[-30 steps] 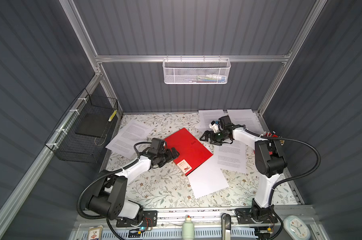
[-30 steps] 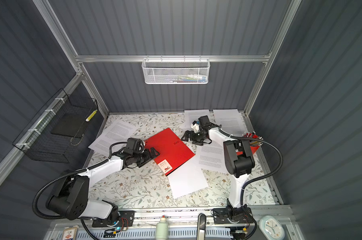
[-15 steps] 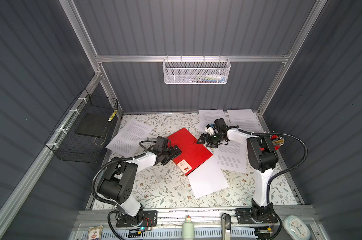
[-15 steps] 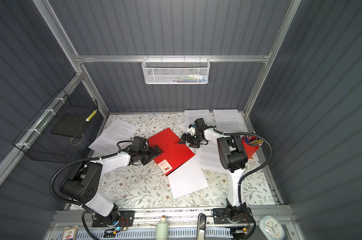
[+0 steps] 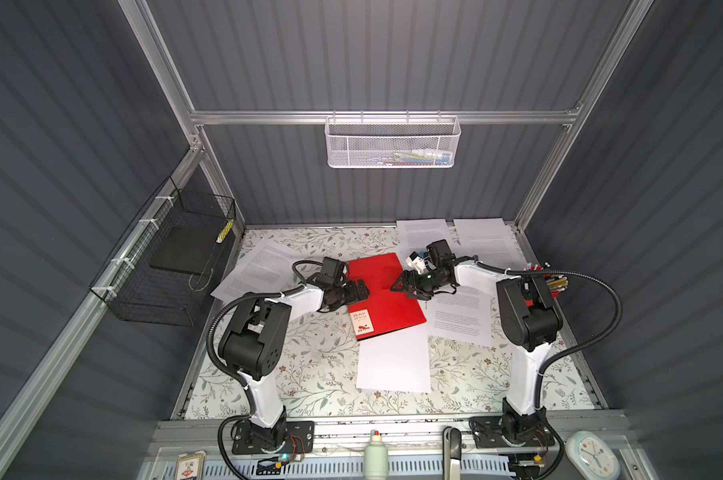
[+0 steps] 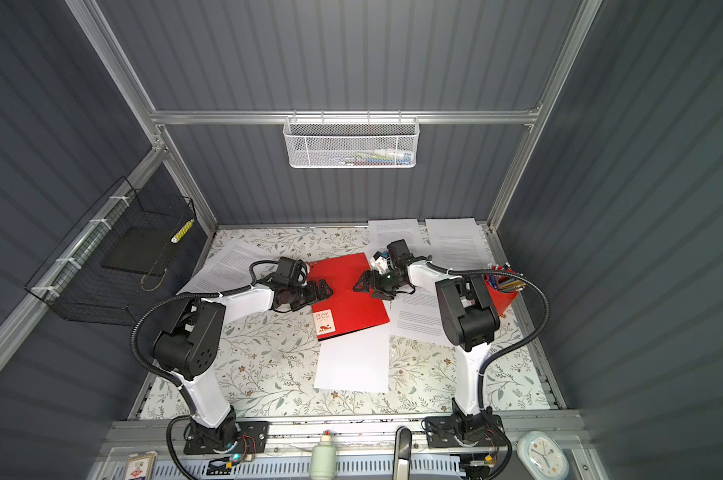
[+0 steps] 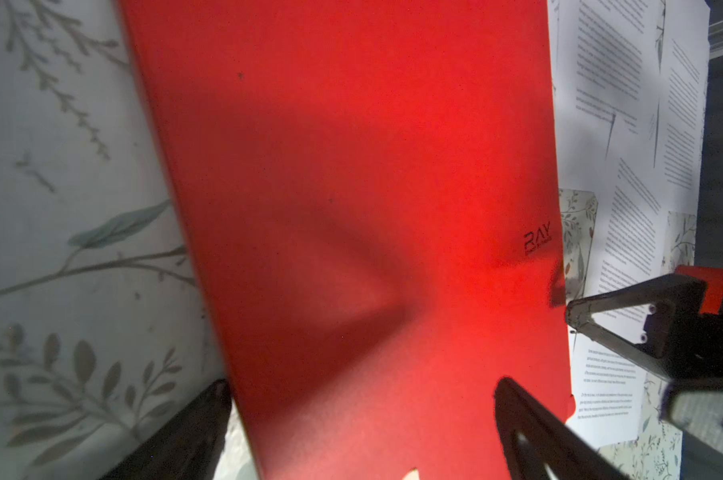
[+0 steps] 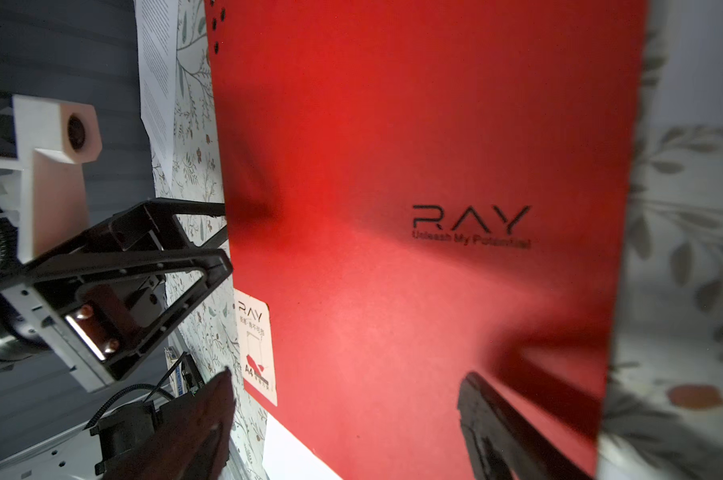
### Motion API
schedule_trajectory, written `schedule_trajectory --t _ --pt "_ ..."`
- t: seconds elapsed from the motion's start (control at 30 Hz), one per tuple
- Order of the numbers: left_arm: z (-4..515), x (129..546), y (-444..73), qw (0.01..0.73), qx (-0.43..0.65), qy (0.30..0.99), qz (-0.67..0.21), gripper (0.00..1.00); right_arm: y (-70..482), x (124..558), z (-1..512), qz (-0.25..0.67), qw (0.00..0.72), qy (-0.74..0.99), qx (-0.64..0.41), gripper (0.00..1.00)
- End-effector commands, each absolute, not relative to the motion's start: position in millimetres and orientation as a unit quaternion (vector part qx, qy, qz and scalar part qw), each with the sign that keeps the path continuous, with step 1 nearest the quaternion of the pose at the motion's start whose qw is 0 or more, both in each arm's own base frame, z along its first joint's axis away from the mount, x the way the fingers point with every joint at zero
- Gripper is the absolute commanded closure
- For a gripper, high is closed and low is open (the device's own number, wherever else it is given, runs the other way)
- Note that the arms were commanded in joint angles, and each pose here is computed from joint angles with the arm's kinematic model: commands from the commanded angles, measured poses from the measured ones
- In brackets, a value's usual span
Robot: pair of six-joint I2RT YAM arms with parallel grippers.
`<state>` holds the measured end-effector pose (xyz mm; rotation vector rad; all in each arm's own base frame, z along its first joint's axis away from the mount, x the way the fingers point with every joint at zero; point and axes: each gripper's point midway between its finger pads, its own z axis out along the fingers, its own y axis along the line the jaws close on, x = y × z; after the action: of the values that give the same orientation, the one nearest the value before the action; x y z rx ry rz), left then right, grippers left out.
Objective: Put the files into the folder
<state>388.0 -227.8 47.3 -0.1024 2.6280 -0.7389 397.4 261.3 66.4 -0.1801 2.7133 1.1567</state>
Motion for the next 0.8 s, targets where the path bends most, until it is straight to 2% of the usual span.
schedule_trajectory --t 0.0,0.13,0.3,0.6,0.77 --pt "5 355 -214 0.125 -0.035 0.965 -0.228 0.0 246 406 63 0.339 0.114 0.932 -0.051 0.09" --pt "5 357 -214 0.122 -0.027 0.967 -0.222 0.0 234 415 49 0.288 0.109 0.951 -0.042 0.06" --pt "4 357 -216 0.119 -0.025 0.967 -0.225 0.0 234 423 42 0.278 0.11 0.953 -0.043 0.04" --pt "-1 357 -218 0.114 -0.025 0.967 -0.226 0.0 252 416 28 0.315 0.077 0.945 -0.043 0.05" --pt "-7 357 -219 0.107 -0.027 0.968 -0.226 0.0 262 414 45 0.355 0.081 0.93 -0.044 0.05"
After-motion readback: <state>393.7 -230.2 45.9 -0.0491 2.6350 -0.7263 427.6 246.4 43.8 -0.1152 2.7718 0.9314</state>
